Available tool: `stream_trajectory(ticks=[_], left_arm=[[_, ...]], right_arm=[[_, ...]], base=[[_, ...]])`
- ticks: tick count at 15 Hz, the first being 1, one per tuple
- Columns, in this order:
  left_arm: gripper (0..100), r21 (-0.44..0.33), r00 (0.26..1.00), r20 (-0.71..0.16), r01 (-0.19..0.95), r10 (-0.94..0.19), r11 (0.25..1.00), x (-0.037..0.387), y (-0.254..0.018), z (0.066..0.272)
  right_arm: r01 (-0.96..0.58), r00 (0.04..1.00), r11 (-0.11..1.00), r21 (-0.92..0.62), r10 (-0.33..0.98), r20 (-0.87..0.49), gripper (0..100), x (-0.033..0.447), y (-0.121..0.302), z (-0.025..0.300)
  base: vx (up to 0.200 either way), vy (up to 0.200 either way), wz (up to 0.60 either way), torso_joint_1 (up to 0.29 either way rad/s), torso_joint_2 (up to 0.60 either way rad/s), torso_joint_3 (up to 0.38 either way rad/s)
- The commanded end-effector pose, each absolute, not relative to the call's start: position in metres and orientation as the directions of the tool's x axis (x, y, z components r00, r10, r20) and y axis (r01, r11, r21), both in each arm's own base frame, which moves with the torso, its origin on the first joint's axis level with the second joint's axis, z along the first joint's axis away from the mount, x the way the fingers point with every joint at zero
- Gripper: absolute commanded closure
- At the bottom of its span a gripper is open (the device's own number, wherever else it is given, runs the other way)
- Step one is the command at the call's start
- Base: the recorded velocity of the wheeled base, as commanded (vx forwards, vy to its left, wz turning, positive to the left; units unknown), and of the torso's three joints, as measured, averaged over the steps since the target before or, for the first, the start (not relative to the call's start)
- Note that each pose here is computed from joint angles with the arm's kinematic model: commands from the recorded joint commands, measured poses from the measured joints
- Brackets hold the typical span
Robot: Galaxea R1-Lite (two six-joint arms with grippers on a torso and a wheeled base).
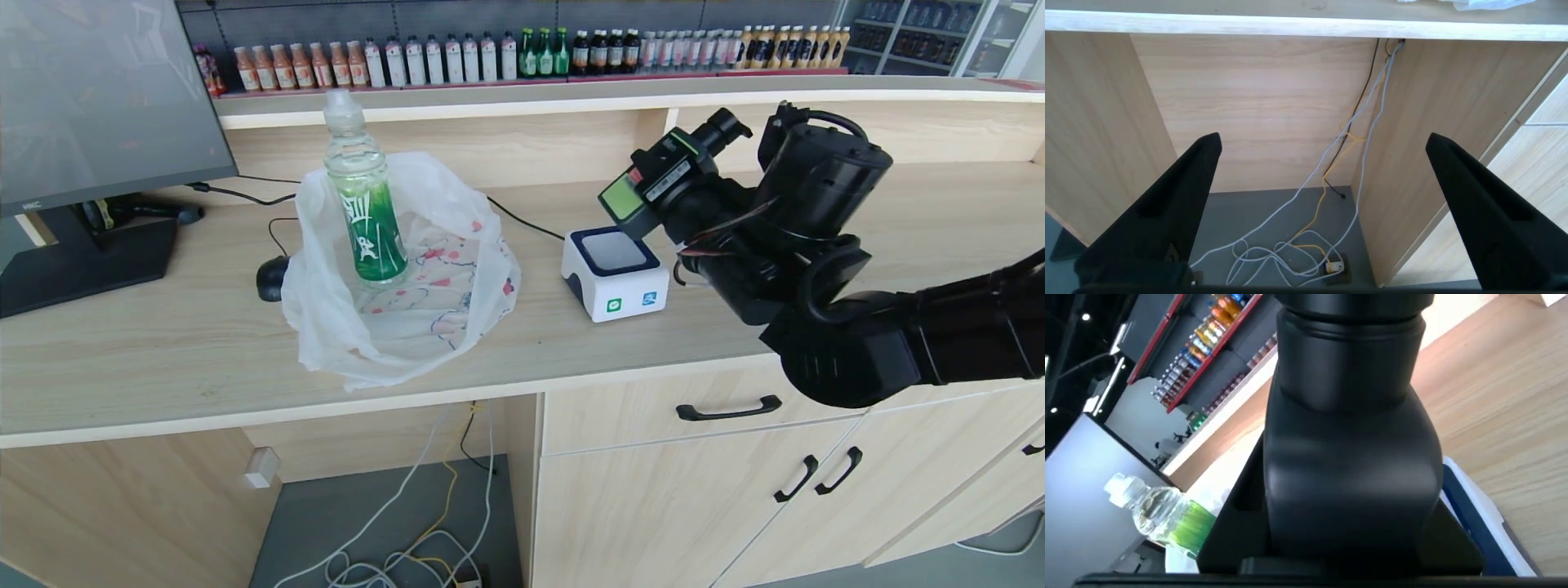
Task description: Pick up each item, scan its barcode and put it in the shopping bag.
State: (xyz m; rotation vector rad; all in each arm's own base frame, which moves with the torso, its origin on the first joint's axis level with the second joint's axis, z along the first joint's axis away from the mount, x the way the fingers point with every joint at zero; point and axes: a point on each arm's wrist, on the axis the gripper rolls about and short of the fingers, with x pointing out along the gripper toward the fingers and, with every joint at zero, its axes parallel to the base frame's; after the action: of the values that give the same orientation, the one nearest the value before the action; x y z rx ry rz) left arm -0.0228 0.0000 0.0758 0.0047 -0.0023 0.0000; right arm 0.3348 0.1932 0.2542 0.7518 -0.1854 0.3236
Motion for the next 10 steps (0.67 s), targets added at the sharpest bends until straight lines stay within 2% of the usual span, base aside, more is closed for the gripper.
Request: stream_trajectory(ticks=[1, 5, 7, 10], left_arm=[[0, 0.005, 1.0, 0.003, 0.0, 0.0, 1.0, -0.023, 0.0, 0.076], [0, 0.005, 1.0, 0.003, 0.0, 0.0, 1.0, -0.023, 0.0, 0.076], [0, 0.005, 1.0, 0.003, 0.0, 0.0, 1.0, -0.023, 0.0, 0.076], [0, 0.005, 1.0, 0.003, 0.0, 0.0, 1.0, -0.023, 0.0, 0.076]], right_arm=[[-0.343, 0.933, 0.71, 0.615, 0.181, 0.312, 100, 0.308, 0.177, 0.271], [-0.38, 0.898, 0.781, 0.495, 0.183, 0.4, 100, 0.27, 0.163, 0.288], [-0.415, 0.827, 0.845, 0.338, 0.194, 0.528, 100, 0.259, 0.159, 0.294], [-0.488, 0.725, 0.87, 0.069, 0.36, 0.587, 100, 0.25, 0.157, 0.281]], base=[[0.0, 0.0, 0.0, 0.0, 0.0, 0.0], [0.0, 0.0, 0.0, 0.0, 0.0, 0.0], [0.0, 0.0, 0.0, 0.0, 0.0, 0.0], [0.0, 0.0, 0.0, 0.0, 0.0, 0.0]])
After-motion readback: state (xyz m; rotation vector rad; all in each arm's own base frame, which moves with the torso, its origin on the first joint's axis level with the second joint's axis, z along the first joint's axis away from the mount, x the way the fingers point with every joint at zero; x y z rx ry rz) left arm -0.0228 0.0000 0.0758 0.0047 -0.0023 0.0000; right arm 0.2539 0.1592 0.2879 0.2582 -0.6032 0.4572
